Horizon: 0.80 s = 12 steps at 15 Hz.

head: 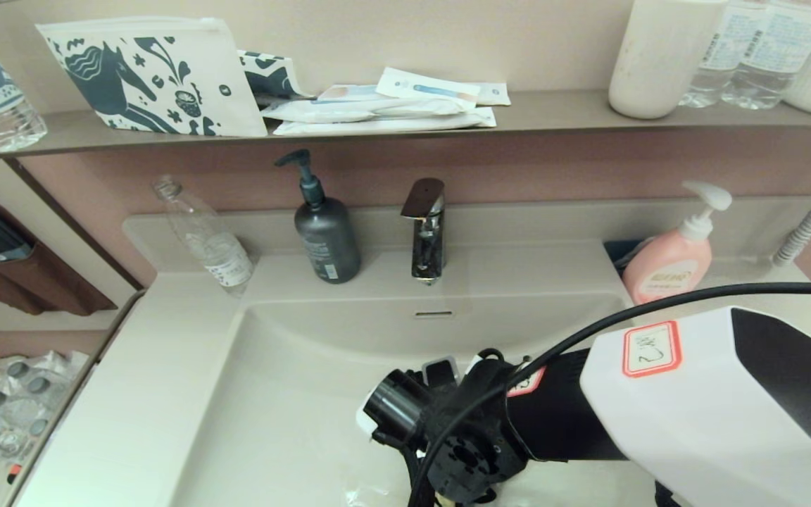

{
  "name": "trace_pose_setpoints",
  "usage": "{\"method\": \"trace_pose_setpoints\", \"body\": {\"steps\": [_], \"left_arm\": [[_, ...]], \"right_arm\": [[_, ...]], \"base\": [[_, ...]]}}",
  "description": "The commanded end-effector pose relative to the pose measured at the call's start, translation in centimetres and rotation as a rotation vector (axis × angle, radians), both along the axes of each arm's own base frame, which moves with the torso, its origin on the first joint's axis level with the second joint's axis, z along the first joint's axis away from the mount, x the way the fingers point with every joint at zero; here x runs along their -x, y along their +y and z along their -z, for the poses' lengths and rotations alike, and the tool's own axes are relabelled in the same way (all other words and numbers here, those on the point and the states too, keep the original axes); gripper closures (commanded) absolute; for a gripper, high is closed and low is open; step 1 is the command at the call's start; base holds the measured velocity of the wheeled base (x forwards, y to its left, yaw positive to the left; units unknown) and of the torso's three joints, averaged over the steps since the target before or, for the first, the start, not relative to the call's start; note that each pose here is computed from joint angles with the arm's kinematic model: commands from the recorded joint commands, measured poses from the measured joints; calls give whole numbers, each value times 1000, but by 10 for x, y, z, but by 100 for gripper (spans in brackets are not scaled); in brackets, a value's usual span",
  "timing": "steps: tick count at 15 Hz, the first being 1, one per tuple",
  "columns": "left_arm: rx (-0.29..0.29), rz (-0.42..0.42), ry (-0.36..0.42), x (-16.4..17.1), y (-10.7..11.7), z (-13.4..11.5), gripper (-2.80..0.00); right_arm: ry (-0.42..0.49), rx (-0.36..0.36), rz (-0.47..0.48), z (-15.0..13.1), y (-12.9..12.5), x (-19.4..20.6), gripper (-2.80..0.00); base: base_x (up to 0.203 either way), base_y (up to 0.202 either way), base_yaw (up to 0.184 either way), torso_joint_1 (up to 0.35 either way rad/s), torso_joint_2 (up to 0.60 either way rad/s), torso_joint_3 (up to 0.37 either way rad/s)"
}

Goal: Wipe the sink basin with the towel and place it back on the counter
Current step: Wipe the sink

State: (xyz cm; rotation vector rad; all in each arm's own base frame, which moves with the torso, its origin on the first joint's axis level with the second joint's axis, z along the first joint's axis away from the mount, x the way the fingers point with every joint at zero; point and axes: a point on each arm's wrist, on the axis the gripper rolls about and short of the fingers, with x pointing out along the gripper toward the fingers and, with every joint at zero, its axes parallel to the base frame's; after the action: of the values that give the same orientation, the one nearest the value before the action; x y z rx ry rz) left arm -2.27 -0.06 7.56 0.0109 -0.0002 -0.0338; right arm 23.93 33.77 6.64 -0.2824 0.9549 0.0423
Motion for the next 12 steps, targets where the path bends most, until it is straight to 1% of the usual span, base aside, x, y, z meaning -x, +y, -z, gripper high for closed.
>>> {"method": "trace_pose_setpoints", "body": {"steps": [1, 4, 5, 6, 10, 11, 12], "left_arm": [[0, 0, 0, 0, 0, 0, 0], [0, 0, 0, 0, 0, 0, 0], [0, 0, 0, 0, 0, 0, 0], [0, 0, 0, 0, 0, 0, 0], [0, 0, 0, 0, 0, 0, 0], [0, 0, 0, 0, 0, 0, 0], [0, 0, 0, 0, 0, 0, 0]], "right_arm": [[0, 135, 13, 25, -11, 2, 0], [26, 195, 68, 29, -39, -10, 0], [34, 233, 99, 32, -52, -16, 0], [31, 257, 128, 31, -63, -20, 0], [24, 259, 188, 3, -102, -30, 0], [26, 260, 201, 0, -109, -31, 0], [36, 268, 212, 3, -114, -30, 0]], "base": [[0, 0, 0, 0, 0, 0], [0, 0, 0, 0, 0, 0], [0, 0, 0, 0, 0, 0], [0, 0, 0, 0, 0, 0], [0, 0, 0, 0, 0, 0], [0, 0, 0, 0, 0, 0], [0, 0, 0, 0, 0, 0]]}}
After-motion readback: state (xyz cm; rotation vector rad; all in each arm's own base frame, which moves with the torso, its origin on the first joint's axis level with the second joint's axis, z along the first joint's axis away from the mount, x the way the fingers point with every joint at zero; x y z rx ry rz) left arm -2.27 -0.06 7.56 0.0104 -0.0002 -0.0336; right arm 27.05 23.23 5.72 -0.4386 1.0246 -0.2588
